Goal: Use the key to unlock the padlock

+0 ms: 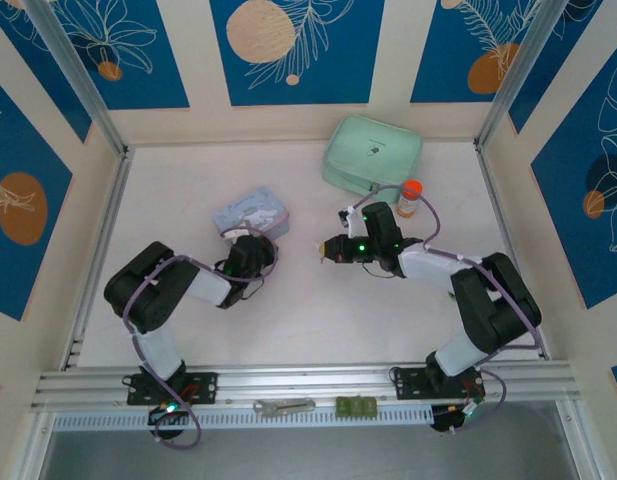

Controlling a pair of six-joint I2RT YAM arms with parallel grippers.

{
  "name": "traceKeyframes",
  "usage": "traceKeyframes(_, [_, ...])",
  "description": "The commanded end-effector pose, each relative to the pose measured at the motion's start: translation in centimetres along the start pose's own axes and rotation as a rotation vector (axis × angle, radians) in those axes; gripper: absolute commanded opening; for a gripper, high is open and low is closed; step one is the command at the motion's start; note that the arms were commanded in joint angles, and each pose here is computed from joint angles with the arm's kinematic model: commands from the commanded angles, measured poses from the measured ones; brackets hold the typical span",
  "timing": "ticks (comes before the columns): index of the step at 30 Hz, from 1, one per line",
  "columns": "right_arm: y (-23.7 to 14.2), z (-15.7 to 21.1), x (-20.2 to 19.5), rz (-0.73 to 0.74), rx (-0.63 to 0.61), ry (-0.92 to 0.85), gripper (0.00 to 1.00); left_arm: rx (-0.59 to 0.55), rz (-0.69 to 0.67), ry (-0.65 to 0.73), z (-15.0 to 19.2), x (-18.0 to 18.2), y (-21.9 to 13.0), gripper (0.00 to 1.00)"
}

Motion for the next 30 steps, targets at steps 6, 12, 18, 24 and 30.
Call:
traceKeyframes(6, [2.0, 0.0, -0.5, -0.179, 0.086, 0.096, 0.00, 0.135, 0.304, -0.084, -1.5, -2.2, -2.2, 0.00])
traceKeyframes(12, [2.9, 0.4, -0.8, -0.246, 0.106, 0.151, 0.00, 0.180, 0.441, -0.173, -2.7, -3.5, -2.2, 0.00])
traceKeyframes(18, [3.5, 0.9, -0.5, -0.306, 0.133, 0.190, 0.00, 0.164, 0.513, -0.271, -3.1, -3.7, -1.8, 0.00])
traceKeyframes(24, [4.0, 1.6, -0.4, -0.329, 0.144, 0.225, 0.00, 0.158, 0.536, -0.313, -3.2, -3.9, -1.5, 0.00])
traceKeyframes(30, [4.8, 1.7, -0.4, -0.343, 0.143, 0.235, 0.00, 0.151, 0.556, -0.337, -3.3, -4.0, -1.6, 0.00])
Point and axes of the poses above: each hand's point on the last joint's axis, 136 mm out from that joint toward the fingers, its own y axis out along the fingers, its own x axis along the line the jaws close on, z = x × y, the point moved 9 cm from there along -y, back along the fingers, and after that the axes turned 2 degrees about y, right-handed, at the moved point
